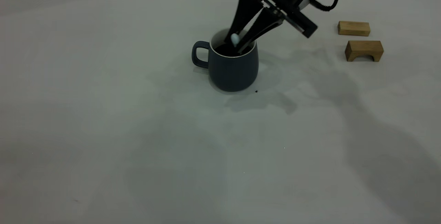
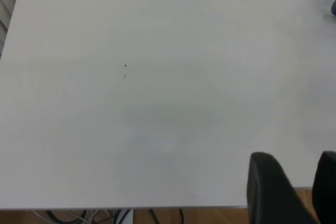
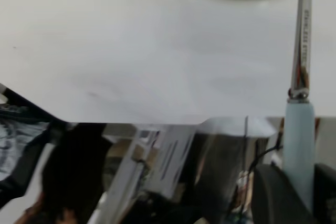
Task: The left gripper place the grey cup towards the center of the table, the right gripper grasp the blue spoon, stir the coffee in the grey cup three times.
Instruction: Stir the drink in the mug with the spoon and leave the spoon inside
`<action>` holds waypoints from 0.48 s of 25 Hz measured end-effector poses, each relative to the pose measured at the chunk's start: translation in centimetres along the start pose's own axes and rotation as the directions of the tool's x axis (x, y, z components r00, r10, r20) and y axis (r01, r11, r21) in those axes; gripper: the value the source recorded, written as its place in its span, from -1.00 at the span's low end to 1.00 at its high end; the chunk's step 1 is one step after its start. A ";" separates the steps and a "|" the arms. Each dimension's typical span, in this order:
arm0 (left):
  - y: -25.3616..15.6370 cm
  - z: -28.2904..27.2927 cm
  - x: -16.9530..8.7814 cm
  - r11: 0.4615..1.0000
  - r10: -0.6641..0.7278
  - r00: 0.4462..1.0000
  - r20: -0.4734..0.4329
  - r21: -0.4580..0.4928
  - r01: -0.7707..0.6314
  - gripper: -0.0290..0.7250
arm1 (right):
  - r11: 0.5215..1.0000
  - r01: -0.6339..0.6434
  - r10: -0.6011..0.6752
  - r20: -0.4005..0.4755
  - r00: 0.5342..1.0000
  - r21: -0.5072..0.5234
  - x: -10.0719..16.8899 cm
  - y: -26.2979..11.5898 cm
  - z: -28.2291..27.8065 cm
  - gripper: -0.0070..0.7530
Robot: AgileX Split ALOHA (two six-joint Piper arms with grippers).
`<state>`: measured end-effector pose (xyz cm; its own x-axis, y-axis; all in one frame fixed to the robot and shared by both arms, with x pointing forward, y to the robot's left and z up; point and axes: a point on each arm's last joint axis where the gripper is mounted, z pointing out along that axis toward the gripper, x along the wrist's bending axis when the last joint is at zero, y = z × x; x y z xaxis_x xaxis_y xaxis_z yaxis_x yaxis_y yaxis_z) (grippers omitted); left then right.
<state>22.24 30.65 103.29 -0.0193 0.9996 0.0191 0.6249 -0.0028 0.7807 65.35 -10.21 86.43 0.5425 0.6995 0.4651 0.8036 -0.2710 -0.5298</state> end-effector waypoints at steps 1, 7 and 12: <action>0.0 0.0 0.0 1.000 0.000 1.000 0.000 0.000 0.000 -0.19 | 1.000 0.018 -0.018 0.008 1.000 -0.004 -0.1 0.1 0.0 -0.63; 0.0 0.0 0.0 1.000 0.000 1.000 0.000 0.000 0.000 -0.19 | 0.997 0.078 -0.077 0.047 0.996 -0.020 -0.4 0.2 0.0 -0.61; 0.0 0.0 0.0 1.000 0.000 1.000 0.000 0.000 0.000 -0.19 | 0.996 0.091 -0.089 0.061 0.994 -0.024 -0.6 0.3 -0.1 -0.45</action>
<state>22.24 30.65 103.29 -0.0193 0.9996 0.0191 0.6249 -0.0028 0.7807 65.29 -10.71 86.05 0.4530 0.7598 0.4663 0.8551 -0.2222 -0.4685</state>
